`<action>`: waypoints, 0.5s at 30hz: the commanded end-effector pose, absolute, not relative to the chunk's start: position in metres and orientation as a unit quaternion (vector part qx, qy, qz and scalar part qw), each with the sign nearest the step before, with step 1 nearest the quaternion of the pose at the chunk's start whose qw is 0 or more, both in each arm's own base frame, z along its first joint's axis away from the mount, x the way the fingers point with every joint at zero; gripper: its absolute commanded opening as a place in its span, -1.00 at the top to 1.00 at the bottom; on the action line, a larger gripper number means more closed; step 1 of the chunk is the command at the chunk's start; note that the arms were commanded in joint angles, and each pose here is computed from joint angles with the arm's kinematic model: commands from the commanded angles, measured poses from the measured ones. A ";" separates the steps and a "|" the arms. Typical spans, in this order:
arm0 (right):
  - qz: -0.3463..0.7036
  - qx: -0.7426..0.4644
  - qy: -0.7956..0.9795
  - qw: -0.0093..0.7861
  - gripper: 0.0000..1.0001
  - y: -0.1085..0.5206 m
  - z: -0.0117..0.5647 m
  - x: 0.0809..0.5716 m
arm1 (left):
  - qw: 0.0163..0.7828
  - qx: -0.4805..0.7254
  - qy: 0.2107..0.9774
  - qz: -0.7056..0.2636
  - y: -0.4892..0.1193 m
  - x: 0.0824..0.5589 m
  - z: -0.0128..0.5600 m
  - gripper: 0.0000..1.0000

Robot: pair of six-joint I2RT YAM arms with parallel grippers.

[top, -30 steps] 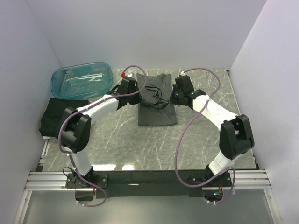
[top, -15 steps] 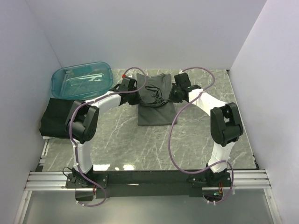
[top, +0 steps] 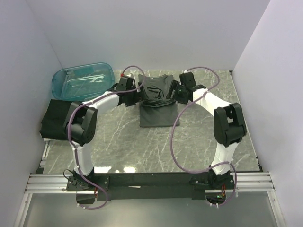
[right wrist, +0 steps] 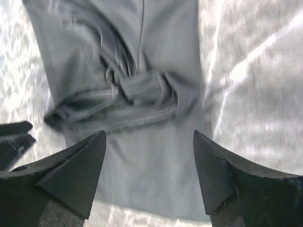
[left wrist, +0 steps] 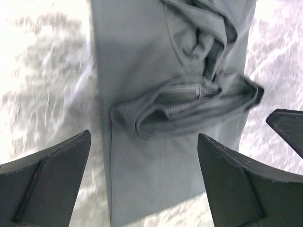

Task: Fold and stack the t-shirts
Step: Fold the tshirt

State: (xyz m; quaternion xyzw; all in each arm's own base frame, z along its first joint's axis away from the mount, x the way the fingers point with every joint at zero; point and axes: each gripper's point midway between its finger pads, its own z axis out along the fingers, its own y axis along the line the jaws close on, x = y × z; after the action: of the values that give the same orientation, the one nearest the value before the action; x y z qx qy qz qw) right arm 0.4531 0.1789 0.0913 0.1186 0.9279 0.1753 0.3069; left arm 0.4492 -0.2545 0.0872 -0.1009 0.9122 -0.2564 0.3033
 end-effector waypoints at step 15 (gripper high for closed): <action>0.289 0.006 0.909 0.300 -0.70 0.265 0.091 0.414 | 0.322 -0.159 0.896 -0.261 -0.194 0.331 0.114 -0.99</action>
State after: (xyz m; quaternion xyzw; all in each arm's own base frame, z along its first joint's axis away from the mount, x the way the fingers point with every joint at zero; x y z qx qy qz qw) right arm 0.3944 0.2459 0.0850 0.0225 0.9223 0.2655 0.2799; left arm 0.3385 -0.2010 0.1071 -0.1386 0.9050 -0.2584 0.3082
